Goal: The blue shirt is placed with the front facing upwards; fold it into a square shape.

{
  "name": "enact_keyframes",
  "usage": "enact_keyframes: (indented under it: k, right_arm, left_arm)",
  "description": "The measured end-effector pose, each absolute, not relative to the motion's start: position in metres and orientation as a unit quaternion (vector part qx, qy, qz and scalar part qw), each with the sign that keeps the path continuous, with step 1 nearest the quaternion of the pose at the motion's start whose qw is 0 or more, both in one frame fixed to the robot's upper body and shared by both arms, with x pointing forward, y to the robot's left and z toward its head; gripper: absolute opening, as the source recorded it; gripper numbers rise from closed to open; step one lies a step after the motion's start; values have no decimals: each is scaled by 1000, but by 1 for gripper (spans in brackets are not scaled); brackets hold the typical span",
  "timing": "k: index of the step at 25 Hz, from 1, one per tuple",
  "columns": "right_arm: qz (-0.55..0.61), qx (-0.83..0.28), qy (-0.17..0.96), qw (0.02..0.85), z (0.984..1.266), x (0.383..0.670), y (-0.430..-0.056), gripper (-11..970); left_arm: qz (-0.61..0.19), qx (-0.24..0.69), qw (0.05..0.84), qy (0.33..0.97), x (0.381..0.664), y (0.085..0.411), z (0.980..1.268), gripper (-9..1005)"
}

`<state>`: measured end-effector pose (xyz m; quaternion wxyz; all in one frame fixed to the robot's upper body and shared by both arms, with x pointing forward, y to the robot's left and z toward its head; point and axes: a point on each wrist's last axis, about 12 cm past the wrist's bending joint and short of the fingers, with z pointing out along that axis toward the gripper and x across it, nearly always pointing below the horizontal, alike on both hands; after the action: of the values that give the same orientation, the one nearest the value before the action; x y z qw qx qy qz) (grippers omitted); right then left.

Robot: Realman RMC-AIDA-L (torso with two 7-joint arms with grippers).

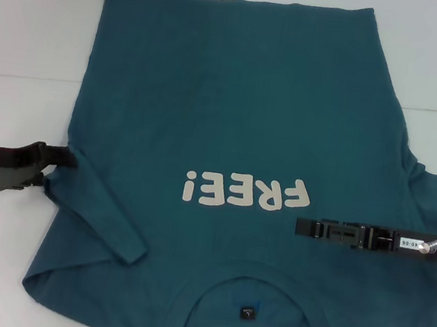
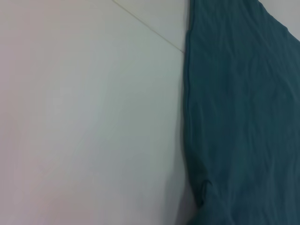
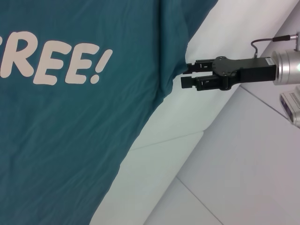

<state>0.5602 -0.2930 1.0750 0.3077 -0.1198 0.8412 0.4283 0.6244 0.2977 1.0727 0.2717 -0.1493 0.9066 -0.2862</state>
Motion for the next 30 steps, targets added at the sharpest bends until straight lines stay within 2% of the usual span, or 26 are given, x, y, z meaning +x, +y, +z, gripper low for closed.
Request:
enact_keyframes:
  k: [11, 16, 19, 24, 30]
  right_arm:
    - [428, -119, 841, 308, 1075, 560, -293, 943]
    - [428, -119, 841, 308, 1075, 560, -293, 943]
    - [428, -119, 841, 308, 1075, 560, -293, 943]
    - [428, -118, 841, 308, 1075, 560, -294, 942]
    - [429, -116, 841, 310, 1075, 560, -294, 942]
  left_arm:
    - [-285, -149, 260, 911, 624, 298, 1074, 613]
    - [-285, -149, 260, 911, 624, 298, 1074, 379]
    - [-285, -149, 259, 911, 624, 298, 1074, 144]
    - [-286, -150, 258, 911, 623, 299, 1073, 25]
    - [-311, -144, 253, 905, 622, 297, 1081, 24]
